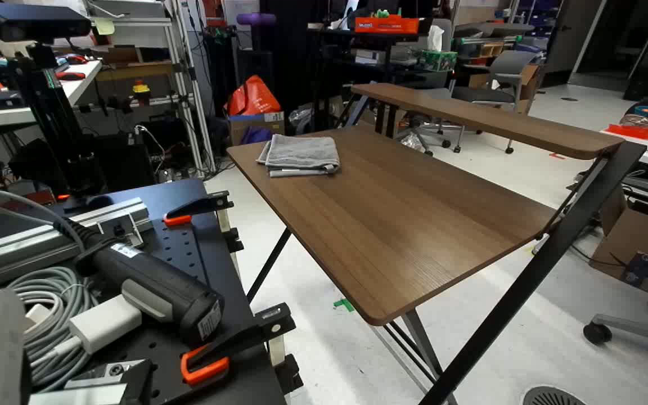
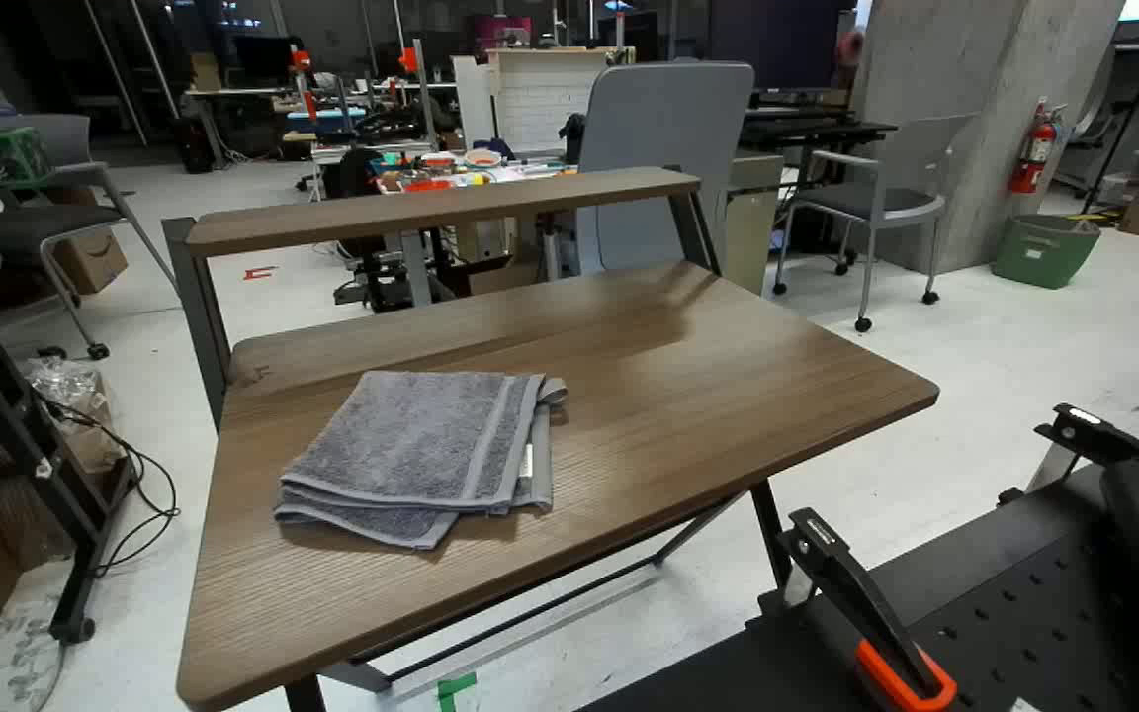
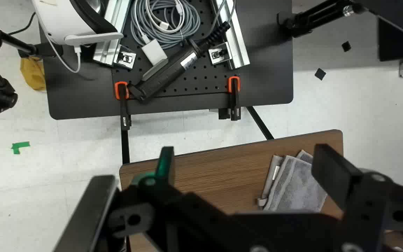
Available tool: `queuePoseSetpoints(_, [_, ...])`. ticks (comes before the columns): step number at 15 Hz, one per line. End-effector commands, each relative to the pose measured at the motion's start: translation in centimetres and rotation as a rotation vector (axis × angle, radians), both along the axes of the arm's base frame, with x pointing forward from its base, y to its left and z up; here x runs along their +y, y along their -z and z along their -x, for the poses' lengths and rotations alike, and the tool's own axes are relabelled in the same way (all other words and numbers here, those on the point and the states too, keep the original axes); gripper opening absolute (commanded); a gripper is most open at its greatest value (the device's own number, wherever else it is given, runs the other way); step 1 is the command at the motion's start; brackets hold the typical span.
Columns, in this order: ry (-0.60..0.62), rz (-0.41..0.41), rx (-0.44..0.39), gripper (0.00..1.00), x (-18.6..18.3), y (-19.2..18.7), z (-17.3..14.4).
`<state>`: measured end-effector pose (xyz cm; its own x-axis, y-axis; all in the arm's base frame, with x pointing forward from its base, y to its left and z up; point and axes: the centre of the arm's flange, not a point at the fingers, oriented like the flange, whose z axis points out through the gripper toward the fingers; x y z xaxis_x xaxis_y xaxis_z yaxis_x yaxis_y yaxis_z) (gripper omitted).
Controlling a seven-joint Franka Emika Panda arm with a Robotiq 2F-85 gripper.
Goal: Move the cloth
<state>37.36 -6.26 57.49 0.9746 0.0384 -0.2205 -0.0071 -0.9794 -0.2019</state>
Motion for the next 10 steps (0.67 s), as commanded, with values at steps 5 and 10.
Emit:
queuePoseSetpoints(5, [0.000,0.000,-0.001,1.00,0.0,-0.1,0.0])
queuePoseSetpoints(10, [-0.030,0.109,0.046,1.00,5.1,5.2,-3.6])
